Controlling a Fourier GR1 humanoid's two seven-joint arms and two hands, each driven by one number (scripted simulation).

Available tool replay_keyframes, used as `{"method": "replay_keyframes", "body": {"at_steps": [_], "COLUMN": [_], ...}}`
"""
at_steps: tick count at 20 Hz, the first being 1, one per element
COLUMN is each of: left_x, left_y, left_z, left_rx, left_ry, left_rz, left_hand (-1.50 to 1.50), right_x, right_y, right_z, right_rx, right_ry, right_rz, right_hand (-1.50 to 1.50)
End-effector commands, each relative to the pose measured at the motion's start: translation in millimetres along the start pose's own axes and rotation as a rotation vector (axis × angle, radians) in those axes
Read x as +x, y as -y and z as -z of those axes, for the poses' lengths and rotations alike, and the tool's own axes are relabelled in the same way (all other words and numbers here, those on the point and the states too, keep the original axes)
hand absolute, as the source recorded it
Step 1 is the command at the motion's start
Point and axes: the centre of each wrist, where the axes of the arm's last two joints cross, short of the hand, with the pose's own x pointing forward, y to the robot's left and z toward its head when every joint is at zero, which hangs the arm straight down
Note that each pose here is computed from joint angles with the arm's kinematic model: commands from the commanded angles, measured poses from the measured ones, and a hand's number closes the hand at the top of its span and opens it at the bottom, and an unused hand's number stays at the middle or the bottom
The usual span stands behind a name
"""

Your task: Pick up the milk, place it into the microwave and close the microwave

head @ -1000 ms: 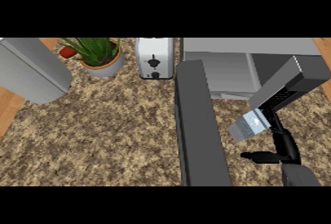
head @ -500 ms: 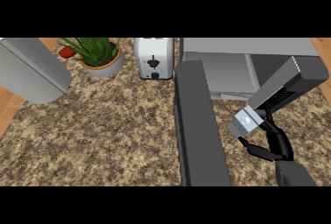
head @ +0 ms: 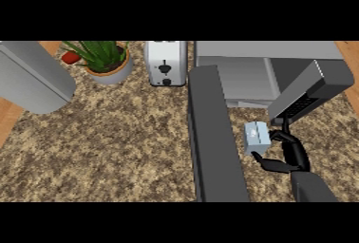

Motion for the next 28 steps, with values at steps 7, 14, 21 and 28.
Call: {"method": "replay_keyframes", "body": {"at_steps": [7,14,21,28], "left_x": [21,22,14,15], "left_y": [17,6,0,-12], "left_z": [2,-6,-10,4], "left_rx": [-0.030,-0.024,-0.006,-0.049], "left_ry": [0.089,0.069,0.060,0.049], "left_rz": [-0.069,-0.062,-0.056,-0.064], "left_hand": [-1.50,-1.50,-1.50,-1.50], "right_x": [-9,0,35,71], "right_y": [-44,-40,-29,-32], "right_z": [0,21,85,138], "right_rx": [0.006,0.037,0.013,0.022], "right_ry": [0.048,0.103,0.141,0.101], "right_rz": [0.066,0.002,-0.021,-0.084], "right_hand": [1.50,1.50,1.50,1.50]}}
